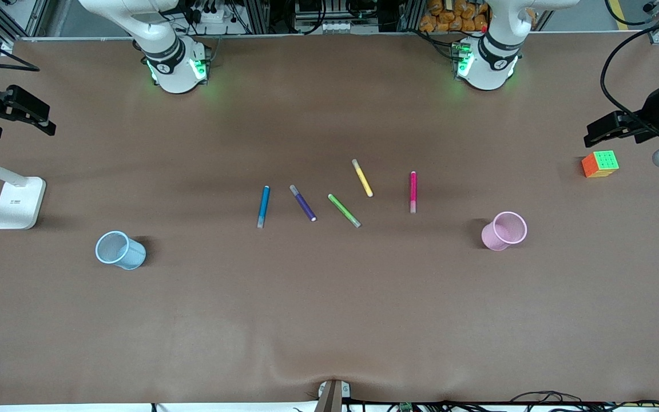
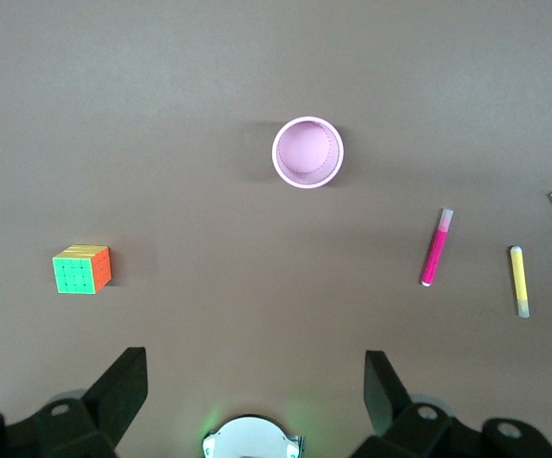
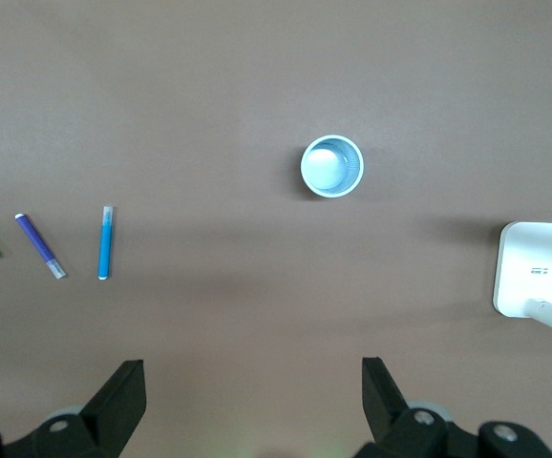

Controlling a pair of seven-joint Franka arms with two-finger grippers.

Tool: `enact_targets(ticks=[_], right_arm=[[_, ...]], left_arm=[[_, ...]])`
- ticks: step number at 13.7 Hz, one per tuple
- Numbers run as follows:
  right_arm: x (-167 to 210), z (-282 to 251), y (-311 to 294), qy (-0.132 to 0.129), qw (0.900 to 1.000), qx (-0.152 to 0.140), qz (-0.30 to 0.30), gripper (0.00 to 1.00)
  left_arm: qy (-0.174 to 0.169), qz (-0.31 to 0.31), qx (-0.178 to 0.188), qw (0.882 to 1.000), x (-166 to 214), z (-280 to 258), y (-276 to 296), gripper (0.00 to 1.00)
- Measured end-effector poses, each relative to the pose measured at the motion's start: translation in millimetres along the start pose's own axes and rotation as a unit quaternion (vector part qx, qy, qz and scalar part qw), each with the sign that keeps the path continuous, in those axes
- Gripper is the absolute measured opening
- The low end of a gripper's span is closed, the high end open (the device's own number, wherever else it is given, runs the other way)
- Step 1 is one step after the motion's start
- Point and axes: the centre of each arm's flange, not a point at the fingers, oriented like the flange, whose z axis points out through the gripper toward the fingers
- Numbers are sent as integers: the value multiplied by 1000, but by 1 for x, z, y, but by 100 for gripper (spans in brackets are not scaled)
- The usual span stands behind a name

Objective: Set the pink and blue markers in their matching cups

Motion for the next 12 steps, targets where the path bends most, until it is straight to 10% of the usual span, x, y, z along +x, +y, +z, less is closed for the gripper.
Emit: enact_targets(ticks=[12], right_arm=[[0, 0, 0, 1, 1000, 0, 0, 100]], left_arm=[[-45, 32, -9, 998, 8, 30, 40, 100]])
